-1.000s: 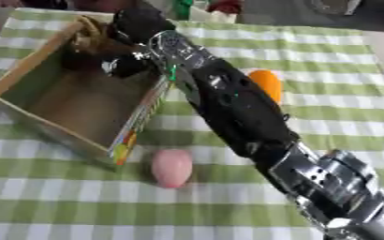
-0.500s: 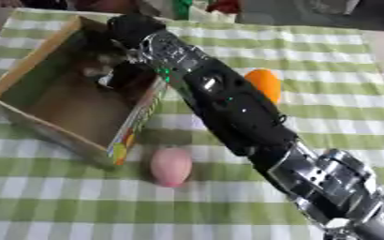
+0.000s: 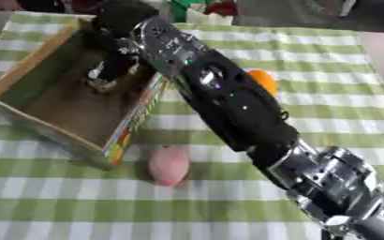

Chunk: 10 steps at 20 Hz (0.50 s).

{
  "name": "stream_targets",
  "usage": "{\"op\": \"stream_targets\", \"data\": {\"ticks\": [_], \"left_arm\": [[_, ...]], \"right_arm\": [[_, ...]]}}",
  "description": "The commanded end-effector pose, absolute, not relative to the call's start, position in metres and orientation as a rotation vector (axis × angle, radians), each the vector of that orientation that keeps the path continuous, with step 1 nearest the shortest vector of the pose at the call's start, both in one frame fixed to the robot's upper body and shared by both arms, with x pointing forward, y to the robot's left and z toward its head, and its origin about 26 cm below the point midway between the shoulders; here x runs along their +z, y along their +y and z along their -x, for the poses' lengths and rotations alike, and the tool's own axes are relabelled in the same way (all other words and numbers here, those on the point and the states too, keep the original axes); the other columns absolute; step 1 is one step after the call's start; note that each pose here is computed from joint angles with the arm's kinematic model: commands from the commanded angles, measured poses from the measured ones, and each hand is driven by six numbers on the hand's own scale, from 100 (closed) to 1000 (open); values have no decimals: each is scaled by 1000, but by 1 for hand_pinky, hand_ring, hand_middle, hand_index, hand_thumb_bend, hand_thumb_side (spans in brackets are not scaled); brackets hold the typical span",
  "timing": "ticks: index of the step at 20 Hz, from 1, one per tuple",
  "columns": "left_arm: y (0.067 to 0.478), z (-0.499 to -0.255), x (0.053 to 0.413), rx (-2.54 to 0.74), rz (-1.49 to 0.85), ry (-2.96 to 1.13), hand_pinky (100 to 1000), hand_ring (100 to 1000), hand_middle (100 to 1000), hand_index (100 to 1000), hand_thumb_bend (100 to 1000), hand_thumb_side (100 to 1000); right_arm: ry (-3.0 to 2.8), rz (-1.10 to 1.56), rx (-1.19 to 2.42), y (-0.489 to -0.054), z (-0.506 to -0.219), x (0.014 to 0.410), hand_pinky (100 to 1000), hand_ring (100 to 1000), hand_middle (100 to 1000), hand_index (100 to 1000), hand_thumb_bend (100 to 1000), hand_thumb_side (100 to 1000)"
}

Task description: Pick up objects on the table and place them in the box.

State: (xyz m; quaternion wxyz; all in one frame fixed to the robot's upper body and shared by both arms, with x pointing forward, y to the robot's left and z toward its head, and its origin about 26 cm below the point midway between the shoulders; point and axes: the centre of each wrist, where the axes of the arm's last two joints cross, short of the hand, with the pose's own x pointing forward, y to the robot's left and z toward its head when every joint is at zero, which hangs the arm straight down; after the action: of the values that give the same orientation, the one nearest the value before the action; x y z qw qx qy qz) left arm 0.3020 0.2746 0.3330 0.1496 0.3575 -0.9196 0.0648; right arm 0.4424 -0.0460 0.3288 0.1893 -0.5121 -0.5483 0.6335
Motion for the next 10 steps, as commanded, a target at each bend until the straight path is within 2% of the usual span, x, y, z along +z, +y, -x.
{"op": "stream_targets", "data": {"ticks": [1,4,10], "left_arm": [[278,-297,340,188,-1050,-2663,768,762,787,883,137,1000],[280,-297,338,181,-1062,-2654,765,761,787,883,140,1000],[284,-297,334,172,-1089,-2632,765,762,787,883,138,1000]], "right_arm": [[-1685,1483,1698,-48,-426,361,834,946,856,839,389,863],[-1773,1505,1644,-56,-415,376,833,941,850,841,342,879],[-1775,1504,1684,-83,-401,389,839,942,849,851,358,882]]}}
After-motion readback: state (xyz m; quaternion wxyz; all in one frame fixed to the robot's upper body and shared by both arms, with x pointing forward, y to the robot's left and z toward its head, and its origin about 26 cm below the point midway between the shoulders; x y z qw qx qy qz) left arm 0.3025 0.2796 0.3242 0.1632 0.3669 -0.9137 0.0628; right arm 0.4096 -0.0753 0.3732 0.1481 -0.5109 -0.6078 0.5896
